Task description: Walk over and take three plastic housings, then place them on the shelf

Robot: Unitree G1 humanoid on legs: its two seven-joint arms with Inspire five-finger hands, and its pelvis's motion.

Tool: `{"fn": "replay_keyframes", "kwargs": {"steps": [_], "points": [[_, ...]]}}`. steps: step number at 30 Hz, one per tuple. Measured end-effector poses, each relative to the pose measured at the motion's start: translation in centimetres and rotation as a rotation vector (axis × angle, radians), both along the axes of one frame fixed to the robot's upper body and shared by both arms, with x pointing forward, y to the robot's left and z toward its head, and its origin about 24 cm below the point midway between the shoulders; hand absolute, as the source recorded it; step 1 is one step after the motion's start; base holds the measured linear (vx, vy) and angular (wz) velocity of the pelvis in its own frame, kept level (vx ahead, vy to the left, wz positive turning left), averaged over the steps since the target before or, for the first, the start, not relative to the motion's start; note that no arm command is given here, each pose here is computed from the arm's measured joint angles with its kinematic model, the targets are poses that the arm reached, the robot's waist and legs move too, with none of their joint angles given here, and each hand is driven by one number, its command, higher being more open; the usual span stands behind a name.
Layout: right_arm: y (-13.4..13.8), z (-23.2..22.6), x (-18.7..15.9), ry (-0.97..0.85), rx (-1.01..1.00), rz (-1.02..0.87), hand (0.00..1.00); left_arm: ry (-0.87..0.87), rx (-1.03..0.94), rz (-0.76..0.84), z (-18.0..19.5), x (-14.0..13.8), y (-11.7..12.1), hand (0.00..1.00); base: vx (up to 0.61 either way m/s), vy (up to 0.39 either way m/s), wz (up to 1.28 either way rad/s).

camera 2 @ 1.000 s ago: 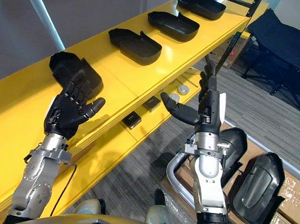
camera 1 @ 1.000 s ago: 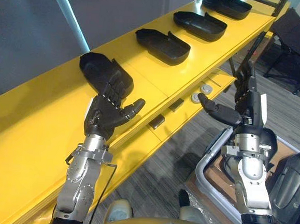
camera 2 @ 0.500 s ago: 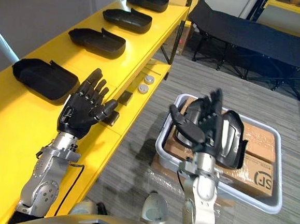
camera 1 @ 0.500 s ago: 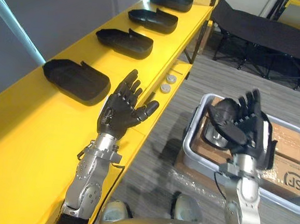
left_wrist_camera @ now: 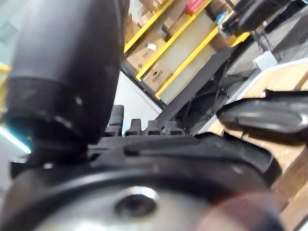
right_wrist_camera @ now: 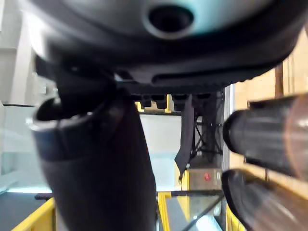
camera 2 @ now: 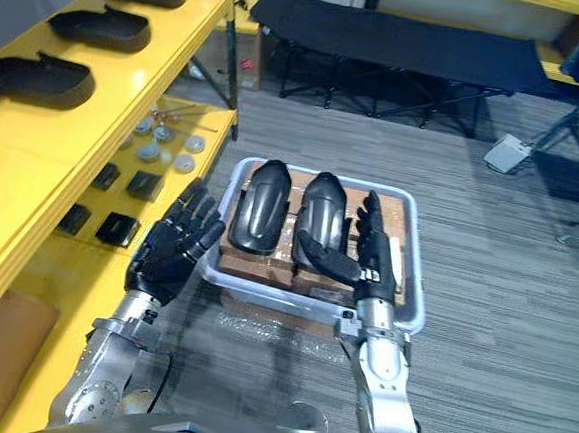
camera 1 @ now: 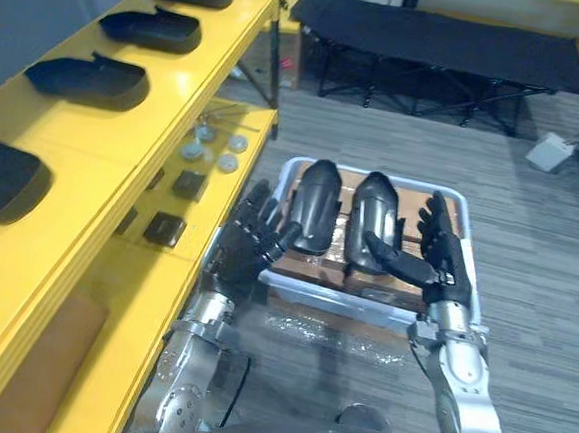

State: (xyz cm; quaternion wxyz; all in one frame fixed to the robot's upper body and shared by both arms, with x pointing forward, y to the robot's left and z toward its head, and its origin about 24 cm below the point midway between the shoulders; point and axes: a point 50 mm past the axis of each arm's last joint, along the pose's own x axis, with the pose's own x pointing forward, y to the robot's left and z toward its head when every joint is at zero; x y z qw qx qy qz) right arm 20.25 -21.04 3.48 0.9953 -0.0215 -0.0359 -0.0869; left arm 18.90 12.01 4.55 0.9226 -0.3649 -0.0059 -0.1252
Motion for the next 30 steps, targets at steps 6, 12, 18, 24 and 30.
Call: {"fn": "replay_keyframes", "kwargs": {"steps": [6,12,18,24,30], "points": [[-1.9,-0.3,-0.4,0.016,-0.01,-0.137,1.0,-0.037,-0.047,-0.034,0.3,-0.1,-0.5,1.0,0.0,0.07,-0.15],[-3.6,-4.4,2.8,0.236,0.013,-0.342,1.0,0.001,-0.014,-0.078,-1.1,0.1,0.5,1.0,-0.08,0.218,-0.09],[-9.0,-1.4,7.6,0.203,-0.009,-0.614,1.0,-0.101,0.062,-0.162,0.9,2.7,0.3,1.0,-0.15,0.216,0.07],[-12.2,4.4,10.2,0.053,-0.047,-0.727,1.0,-0.131,0.103,-0.174,1.5,3.8,0.7,1.0,-0.15,0.103,0.13],[-13.1,6.5,11.6,0.036,-0.04,-0.736,1.0,-0.12,0.108,-0.161,1.0,3.5,1.0,1.0,-0.05,0.014,0.06]]}}
